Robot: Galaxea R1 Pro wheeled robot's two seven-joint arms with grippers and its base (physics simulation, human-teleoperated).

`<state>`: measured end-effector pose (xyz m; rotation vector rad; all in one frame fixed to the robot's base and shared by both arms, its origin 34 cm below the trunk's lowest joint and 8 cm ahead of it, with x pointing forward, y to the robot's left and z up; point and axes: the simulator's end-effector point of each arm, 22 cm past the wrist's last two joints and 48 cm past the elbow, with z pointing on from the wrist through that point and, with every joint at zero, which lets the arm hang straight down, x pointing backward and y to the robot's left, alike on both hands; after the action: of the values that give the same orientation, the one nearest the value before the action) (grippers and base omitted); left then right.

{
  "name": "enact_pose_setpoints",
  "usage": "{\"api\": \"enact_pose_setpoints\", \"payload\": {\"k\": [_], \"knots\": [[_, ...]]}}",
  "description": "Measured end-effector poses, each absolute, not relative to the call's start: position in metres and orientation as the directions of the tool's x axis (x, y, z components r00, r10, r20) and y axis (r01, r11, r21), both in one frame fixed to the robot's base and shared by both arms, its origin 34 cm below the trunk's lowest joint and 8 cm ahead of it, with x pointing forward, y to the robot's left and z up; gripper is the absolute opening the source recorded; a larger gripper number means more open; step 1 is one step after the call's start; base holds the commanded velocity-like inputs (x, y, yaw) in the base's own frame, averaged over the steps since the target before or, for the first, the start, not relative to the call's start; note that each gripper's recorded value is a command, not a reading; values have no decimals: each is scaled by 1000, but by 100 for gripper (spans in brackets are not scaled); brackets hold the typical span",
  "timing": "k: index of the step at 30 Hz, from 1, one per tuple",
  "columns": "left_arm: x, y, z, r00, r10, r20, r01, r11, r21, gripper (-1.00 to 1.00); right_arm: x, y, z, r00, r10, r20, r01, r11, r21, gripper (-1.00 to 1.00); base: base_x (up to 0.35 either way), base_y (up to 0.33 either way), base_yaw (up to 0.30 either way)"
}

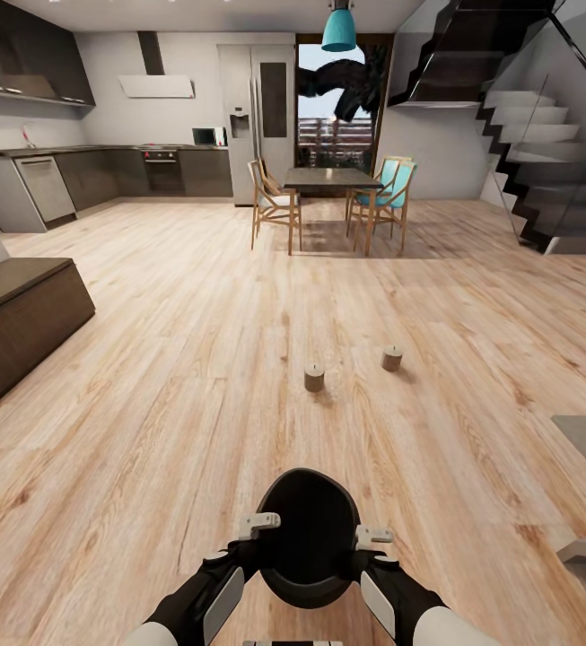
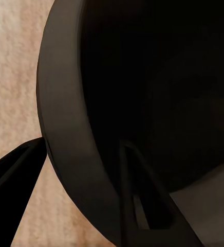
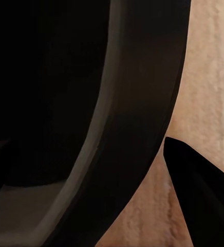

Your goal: Place each of the two pumpkins and all three candles from the living room inside a cabinet in the living room (use any cabinet), then make sure every cabinet is closed, and position the cauldron so it is next to a table in the living room.

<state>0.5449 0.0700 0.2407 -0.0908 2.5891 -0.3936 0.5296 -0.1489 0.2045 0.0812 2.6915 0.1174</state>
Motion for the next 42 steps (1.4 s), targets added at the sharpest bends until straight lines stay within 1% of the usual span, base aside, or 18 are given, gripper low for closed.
{"api": "enact_pose_setpoints", "payload": {"k": [27,42], "knots": [[544,71,241,-865,-142,-481,8,955,-296,-100,529,-150,205,-901,75,-427,40,995,92,-100,0,0,0],[561,70,273,-832,-137,-538,31,956,-293,-100,548,-150,235,-869,81,-487,38,994,98,-100,0,0,0]]}}
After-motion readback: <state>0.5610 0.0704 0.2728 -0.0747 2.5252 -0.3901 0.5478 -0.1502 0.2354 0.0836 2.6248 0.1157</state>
